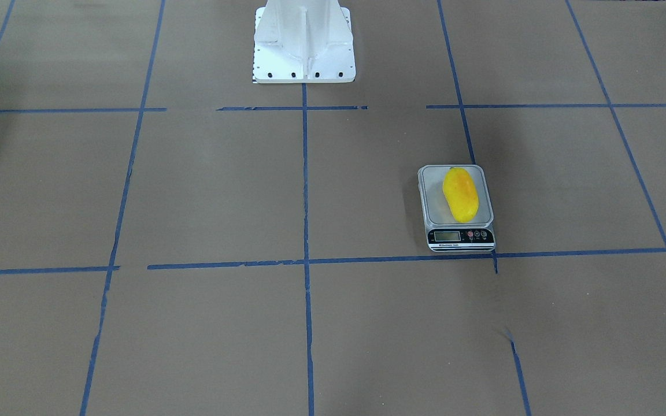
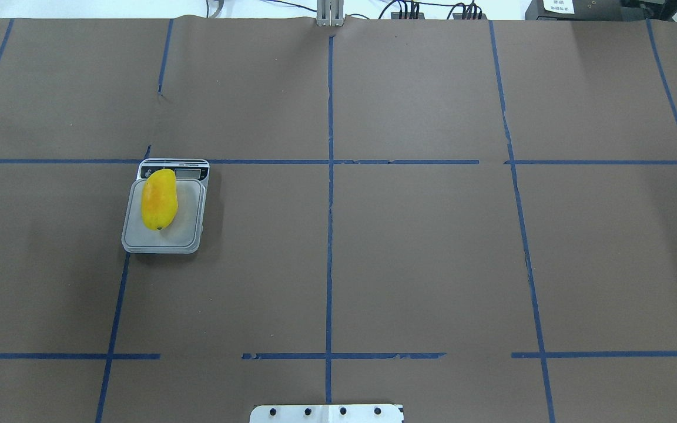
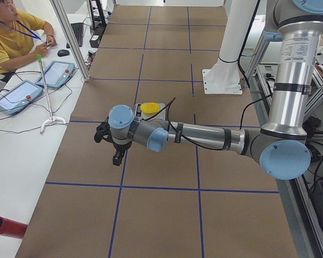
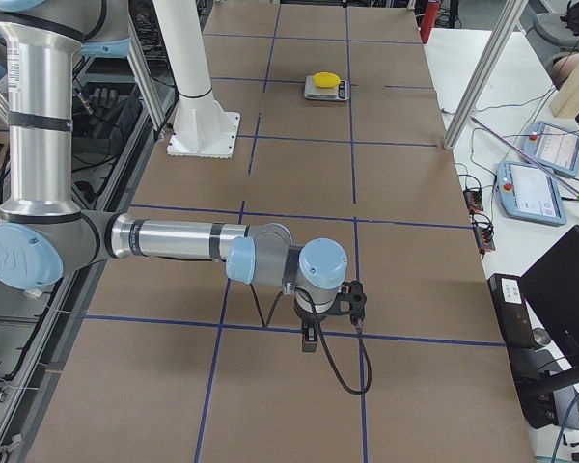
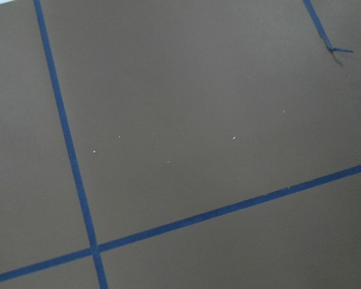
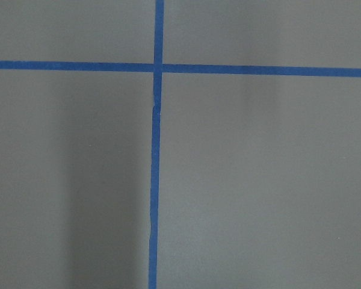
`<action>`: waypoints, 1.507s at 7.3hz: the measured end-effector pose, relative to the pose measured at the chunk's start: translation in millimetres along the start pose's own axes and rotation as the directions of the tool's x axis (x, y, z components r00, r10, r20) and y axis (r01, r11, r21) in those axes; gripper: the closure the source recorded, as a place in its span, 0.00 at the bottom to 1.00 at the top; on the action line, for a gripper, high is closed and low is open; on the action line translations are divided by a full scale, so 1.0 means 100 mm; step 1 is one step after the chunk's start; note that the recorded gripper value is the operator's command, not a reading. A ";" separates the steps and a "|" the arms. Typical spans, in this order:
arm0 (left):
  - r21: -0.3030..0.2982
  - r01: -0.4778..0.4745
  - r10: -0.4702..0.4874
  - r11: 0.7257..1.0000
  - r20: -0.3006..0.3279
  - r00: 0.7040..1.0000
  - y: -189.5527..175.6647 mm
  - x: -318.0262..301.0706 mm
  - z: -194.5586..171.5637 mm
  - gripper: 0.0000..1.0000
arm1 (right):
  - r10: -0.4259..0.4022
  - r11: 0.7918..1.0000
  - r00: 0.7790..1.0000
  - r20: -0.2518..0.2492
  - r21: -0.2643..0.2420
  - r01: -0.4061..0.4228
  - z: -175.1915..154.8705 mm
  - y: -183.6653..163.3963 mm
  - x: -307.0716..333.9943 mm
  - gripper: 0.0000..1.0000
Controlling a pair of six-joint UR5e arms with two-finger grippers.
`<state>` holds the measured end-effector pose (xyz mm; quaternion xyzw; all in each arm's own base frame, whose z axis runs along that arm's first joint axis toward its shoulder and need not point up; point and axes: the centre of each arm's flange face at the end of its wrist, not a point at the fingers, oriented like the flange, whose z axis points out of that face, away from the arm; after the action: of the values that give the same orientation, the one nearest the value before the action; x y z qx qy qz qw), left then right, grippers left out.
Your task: Weigh mango
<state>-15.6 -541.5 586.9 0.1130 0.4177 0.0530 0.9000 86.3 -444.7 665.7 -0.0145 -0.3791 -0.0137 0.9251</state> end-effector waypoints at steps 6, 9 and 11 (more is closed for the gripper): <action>-0.143 0.021 -0.013 0.989 0.057 0.998 0.27 -0.73 0.02 0.00 | 0.000 1.000 1.000 0.000 0.000 0.000 0.00 0.00 0.00 0.00; -0.187 0.076 -0.065 0.979 0.062 0.996 0.26 -0.75 -0.05 0.00 | 0.000 1.000 1.000 0.000 0.000 0.000 0.00 0.00 0.00 0.00; -0.187 0.078 -0.067 0.979 0.063 0.996 0.25 -0.74 -0.07 0.00 | 0.000 1.000 1.000 0.000 0.000 0.000 0.00 0.00 0.00 0.00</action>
<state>-69.3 -529.9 643.6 0.0130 0.3890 0.0563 0.9194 86.2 -444.7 665.7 -0.0145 -0.3791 -0.0137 0.9251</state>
